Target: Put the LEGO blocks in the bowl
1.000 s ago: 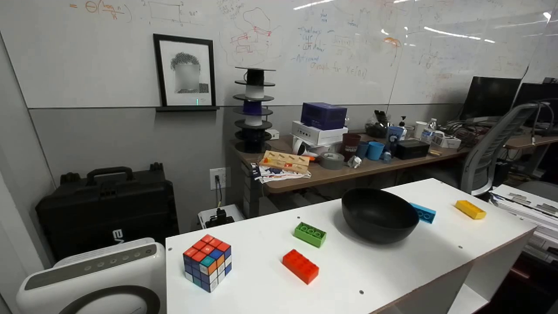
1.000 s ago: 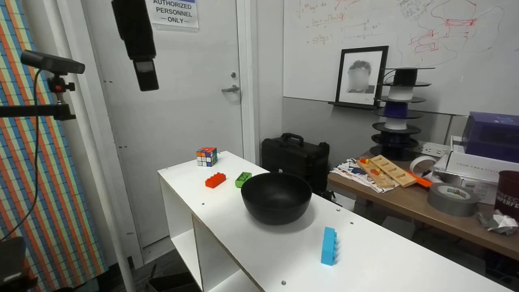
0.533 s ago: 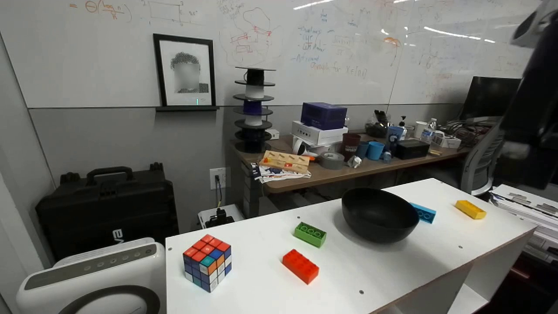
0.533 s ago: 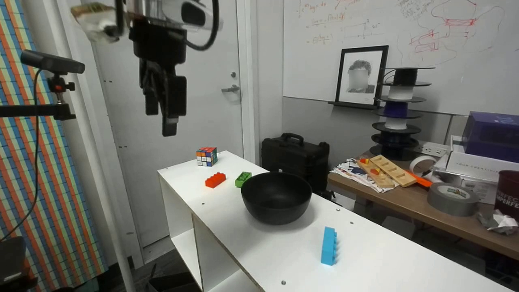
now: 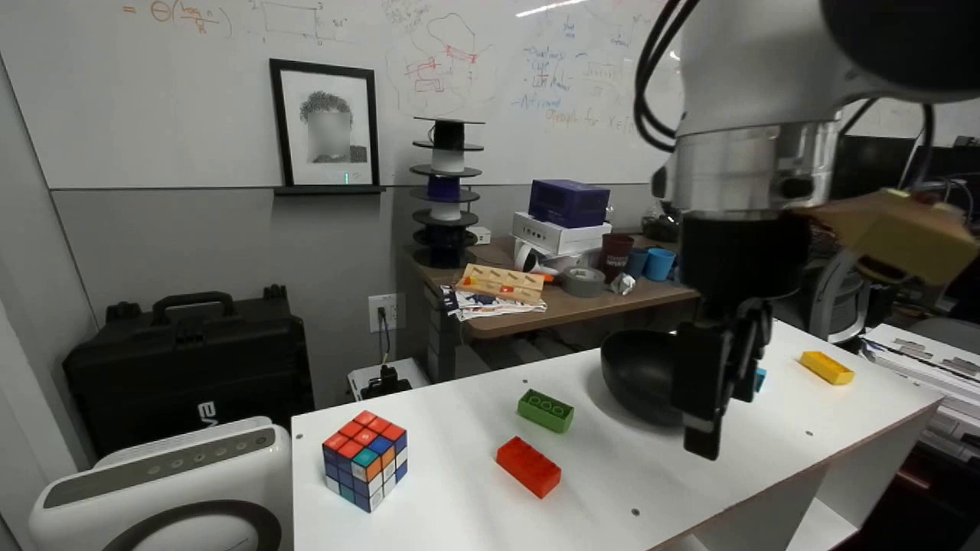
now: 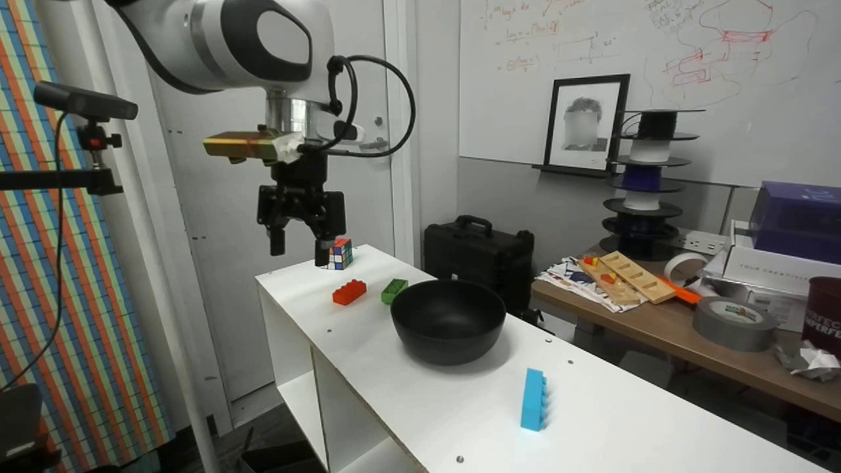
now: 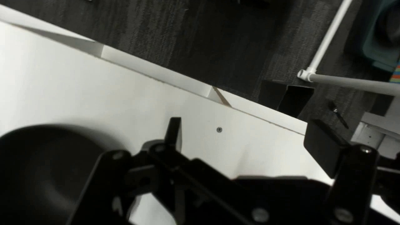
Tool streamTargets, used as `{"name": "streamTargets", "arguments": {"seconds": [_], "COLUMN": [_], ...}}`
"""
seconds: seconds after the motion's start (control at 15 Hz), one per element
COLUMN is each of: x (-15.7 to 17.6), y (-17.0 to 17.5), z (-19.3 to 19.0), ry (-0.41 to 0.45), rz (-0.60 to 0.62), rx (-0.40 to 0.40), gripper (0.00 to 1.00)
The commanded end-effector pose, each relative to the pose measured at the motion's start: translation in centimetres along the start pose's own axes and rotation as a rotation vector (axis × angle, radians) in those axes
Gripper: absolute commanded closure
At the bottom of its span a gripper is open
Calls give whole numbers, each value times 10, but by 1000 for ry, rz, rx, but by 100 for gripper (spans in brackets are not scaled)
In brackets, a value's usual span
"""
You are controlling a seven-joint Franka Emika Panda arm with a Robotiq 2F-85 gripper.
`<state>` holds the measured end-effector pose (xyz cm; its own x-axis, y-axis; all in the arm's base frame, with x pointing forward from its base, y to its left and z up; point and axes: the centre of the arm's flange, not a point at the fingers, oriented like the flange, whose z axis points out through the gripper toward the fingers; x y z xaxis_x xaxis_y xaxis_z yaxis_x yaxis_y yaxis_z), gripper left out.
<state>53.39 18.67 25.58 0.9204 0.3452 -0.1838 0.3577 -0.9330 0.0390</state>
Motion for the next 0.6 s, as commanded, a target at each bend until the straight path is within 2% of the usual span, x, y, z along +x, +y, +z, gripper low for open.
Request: {"name": "streamTargets", "arguments": {"seconds": [0.0, 0.33, 0.53], "x": [58, 90, 106], "y": [-10, -13, -12], "z": [16, 48, 58], "ry": [70, 110, 172], "rz": [-70, -2, 54], "rx": [-69, 30, 102], "gripper": [0, 0, 0]}}
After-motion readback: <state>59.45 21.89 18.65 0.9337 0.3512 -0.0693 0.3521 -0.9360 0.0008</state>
